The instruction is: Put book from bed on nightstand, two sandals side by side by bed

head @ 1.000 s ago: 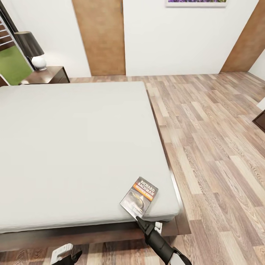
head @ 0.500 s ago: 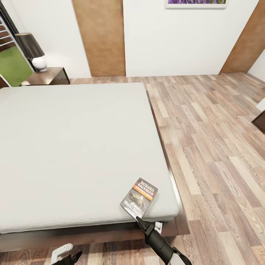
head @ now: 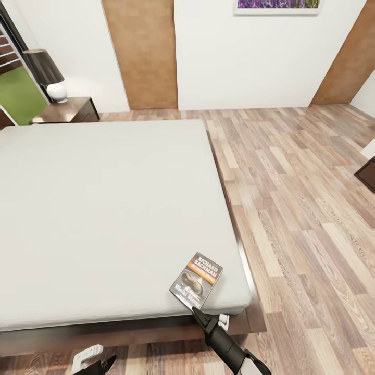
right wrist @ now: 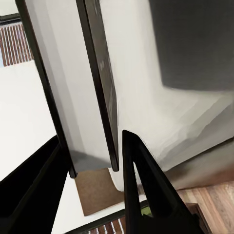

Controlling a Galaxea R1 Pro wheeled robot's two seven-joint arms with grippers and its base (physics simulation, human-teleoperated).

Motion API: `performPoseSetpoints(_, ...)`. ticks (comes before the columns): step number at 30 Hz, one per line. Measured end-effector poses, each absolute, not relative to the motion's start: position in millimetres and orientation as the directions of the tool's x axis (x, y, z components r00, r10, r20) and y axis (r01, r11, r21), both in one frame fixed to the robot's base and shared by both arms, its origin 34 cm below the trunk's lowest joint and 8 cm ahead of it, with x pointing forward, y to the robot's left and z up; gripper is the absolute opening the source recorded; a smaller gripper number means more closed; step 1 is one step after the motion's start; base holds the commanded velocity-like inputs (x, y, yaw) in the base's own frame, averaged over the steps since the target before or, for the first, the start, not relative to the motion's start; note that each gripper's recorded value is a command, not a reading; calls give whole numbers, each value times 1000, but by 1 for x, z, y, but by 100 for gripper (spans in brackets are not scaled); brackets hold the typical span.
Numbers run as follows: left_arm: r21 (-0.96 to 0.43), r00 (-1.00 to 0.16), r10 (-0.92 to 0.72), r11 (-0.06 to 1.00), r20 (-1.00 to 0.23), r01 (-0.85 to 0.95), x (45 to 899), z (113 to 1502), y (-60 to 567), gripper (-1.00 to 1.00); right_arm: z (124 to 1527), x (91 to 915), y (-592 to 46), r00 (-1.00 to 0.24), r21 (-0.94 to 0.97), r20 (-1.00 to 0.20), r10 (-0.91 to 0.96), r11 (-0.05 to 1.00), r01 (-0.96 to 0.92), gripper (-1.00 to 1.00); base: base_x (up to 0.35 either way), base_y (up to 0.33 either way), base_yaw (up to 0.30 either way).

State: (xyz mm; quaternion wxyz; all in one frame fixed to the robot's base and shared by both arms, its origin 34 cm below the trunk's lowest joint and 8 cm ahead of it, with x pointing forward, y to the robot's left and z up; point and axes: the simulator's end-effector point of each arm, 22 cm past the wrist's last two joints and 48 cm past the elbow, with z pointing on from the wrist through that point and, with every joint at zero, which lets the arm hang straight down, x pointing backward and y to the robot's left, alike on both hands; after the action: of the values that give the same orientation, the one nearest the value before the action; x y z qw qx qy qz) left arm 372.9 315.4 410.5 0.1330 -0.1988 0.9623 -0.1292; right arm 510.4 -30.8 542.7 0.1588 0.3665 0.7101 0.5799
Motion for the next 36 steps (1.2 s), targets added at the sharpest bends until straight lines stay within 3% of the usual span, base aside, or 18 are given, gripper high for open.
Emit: performPoseSetpoints(36, -332, -887, -417, 880, -198, -339, 375, 472, 309, 100, 600, 503, -44, -732, 937, 207, 650, 85, 340, -100, 0, 0, 0)
